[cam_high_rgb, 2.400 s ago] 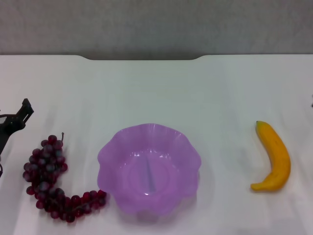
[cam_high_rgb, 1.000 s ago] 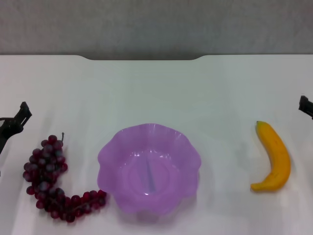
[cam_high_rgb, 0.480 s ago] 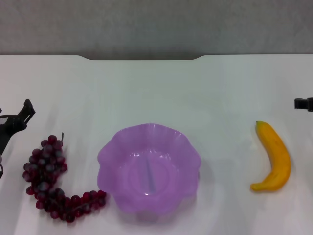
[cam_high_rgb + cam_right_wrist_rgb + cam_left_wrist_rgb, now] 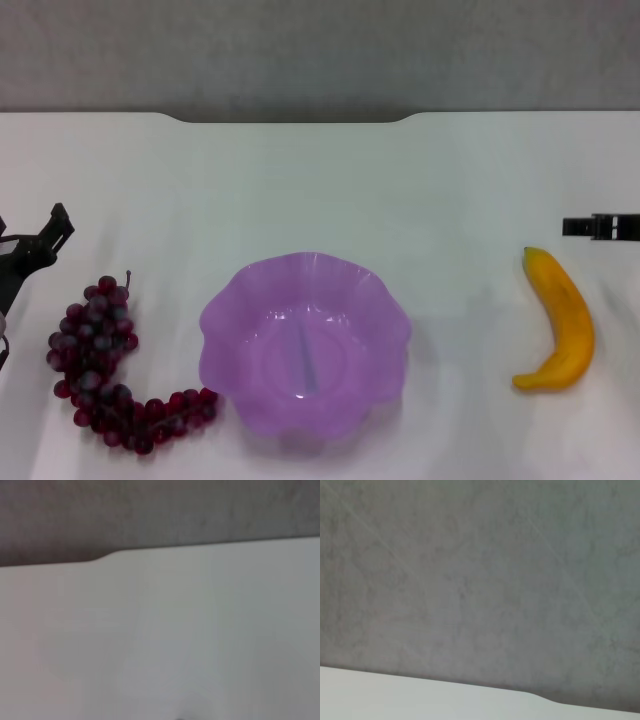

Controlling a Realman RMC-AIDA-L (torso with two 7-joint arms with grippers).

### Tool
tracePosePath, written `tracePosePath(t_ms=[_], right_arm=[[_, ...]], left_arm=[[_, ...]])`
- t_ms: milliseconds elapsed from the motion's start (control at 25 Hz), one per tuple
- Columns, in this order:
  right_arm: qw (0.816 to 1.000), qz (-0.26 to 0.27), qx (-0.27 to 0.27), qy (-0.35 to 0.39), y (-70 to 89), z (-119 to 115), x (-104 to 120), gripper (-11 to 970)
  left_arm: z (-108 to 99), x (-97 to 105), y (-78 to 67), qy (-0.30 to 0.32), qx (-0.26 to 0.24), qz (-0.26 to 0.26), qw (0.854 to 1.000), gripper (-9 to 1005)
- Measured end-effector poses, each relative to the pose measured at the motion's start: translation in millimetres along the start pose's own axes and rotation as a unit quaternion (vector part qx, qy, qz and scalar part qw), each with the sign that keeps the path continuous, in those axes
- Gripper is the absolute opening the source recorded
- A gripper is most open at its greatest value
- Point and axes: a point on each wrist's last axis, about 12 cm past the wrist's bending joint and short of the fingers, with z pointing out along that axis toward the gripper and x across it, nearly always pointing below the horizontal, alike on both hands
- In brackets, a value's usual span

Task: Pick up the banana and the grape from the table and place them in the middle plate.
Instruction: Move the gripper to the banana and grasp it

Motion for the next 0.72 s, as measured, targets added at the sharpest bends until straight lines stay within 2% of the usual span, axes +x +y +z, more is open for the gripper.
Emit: tracePosePath(t_ms=[360, 720], right_arm=[[0.998, -0.011, 0.0, 0.055, 5.2, 24.0, 17.9, 876], [0.997, -0.025, -0.007, 0.07, 13.6, 32.8, 26.5, 875]], left_arm=[[2.4, -1.9, -2.2, -0.002, 0.003, 0.0, 1.0, 894], [3.0, -2.1, -3.5, -0.003, 0.004, -0.002, 1.0, 894]])
